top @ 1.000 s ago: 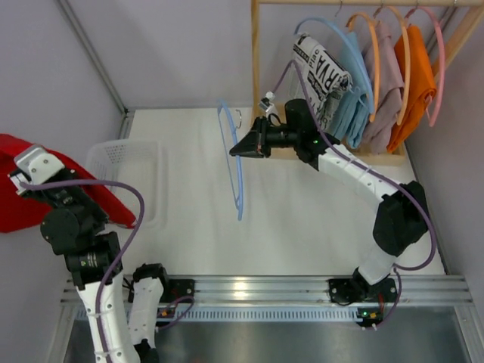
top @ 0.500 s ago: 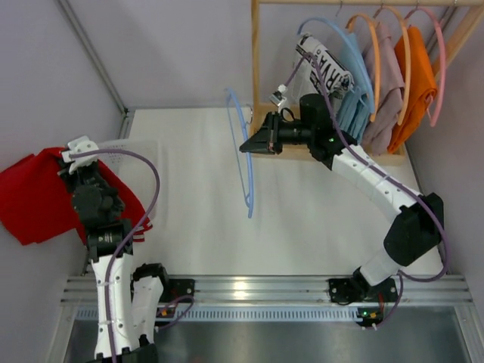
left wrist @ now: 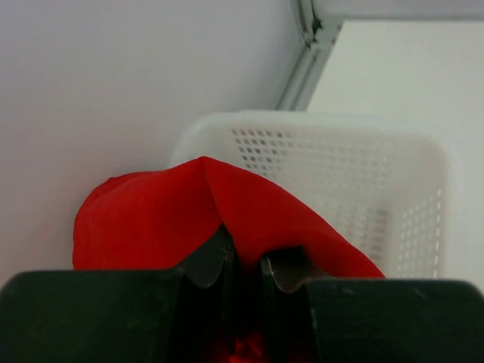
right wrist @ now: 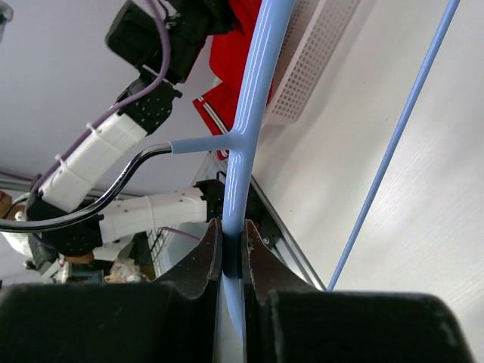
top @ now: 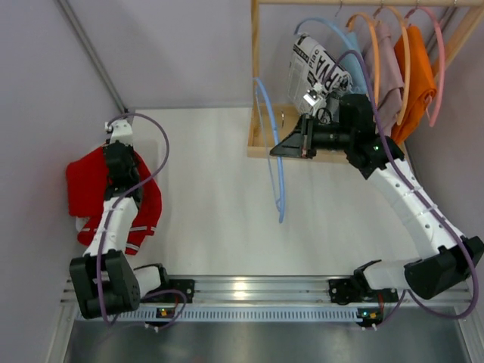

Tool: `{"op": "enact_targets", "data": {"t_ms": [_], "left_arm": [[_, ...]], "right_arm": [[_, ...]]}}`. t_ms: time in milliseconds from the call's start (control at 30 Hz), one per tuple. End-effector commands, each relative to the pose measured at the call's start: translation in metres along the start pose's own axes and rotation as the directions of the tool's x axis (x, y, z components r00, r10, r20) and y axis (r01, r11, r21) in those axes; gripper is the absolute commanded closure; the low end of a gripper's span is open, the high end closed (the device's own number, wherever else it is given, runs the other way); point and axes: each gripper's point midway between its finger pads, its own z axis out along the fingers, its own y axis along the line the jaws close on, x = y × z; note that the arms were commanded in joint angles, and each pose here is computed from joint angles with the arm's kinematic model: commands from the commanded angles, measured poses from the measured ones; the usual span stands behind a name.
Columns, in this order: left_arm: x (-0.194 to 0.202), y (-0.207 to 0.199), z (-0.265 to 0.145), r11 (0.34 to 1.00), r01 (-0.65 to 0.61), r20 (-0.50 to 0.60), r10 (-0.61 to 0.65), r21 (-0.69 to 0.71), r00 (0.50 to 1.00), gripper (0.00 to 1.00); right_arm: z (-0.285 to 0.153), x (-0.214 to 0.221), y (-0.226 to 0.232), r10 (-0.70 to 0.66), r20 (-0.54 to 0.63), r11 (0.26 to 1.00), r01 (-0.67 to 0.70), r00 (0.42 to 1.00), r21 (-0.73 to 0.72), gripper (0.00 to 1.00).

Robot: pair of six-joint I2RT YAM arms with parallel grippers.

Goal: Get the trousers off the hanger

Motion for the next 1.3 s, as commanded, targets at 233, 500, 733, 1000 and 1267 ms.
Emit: {"op": "enact_targets", "data": {"t_ms": [233, 500, 733, 1000, 1267], "left_arm": [[0.065, -0.057, 0.033, 0.982, 0.141, -0.244, -0.108, 0.122, 0.964, 0.62], [-0.018, -0.064, -0.02, 0.898, 0.298, -0.115, -0.276, 0.323, 0.954, 0.11], [-0.105, -0.051, -0.086, 0.823, 0.276, 0.07, -0.354, 0.497, 0.932, 0.02], [-0.153, -0.046, -0.123, 0.747, 0.303, 0.109, -0.446, 0.591, 0.888, 0.02], [-0.189, -0.06, -0.166, 0.606, 0.246, 0.12, -0.498, 0.757, 0.859, 0.02]], "right_arm": [[-0.04, -0.013, 0.003, -0.077, 0.107, 0.995, 0.069, 0.991, 0.071, 1.0], [-0.049, -0.033, -0.011, -0.044, 0.165, 0.992, 0.023, 0.985, 0.126, 1.0], [-0.048, -0.061, 0.005, -0.056, 0.207, 0.994, 0.036, 0.977, 0.1, 1.0], [-0.031, -0.108, 0.002, -0.012, 0.253, 0.993, -0.018, 0.968, 0.117, 1.0], [-0.014, -0.17, 0.012, -0.05, 0.325, 0.997, 0.026, 0.944, 0.076, 1.0]]}}
